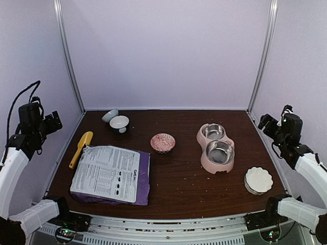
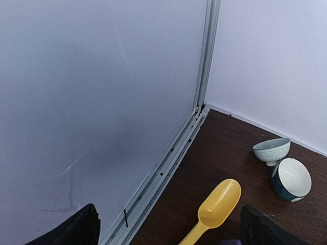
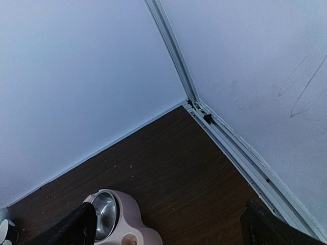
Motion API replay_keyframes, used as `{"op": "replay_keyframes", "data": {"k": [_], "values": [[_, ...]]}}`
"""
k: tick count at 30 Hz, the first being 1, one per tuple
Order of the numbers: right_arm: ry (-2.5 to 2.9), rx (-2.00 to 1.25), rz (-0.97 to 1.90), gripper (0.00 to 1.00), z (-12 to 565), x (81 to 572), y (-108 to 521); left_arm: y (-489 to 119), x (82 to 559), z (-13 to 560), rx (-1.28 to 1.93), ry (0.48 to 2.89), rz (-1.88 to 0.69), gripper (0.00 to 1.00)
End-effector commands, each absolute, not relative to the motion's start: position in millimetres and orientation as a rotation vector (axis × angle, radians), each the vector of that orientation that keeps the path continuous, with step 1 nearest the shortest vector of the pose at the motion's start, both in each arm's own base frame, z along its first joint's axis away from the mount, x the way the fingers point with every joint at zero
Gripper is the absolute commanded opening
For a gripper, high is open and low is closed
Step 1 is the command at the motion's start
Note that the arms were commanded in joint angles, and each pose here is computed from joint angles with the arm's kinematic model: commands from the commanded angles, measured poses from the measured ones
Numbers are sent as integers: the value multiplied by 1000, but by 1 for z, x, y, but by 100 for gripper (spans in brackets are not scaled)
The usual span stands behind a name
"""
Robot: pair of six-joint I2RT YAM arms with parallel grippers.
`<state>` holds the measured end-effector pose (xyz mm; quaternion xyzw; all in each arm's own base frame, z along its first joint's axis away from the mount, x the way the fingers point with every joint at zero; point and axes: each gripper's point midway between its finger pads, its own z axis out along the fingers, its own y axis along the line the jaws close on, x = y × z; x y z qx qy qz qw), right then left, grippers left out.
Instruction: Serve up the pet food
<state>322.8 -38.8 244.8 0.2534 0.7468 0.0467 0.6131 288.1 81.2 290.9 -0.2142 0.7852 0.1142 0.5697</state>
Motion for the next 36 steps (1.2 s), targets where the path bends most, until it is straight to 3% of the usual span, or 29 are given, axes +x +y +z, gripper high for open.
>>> {"op": "replay_keyframes", "data": {"k": [1,9,14,27,36], "values": [[1698,588,200,100,261,323,-30,84,280,296,-586,1845,245,98],[1807,481,307,100,257,334,-4,77,266,295,-558,1763,182,98],[1877,464,358,100,251,331,9,48,270,287,-530,1853,5,97],[2015,277,593,100,215,326,141,-163,285,230,-151,2201,-256,97],[2036,308,566,100,207,323,160,-287,273,169,161,2426,-208,98]]}}
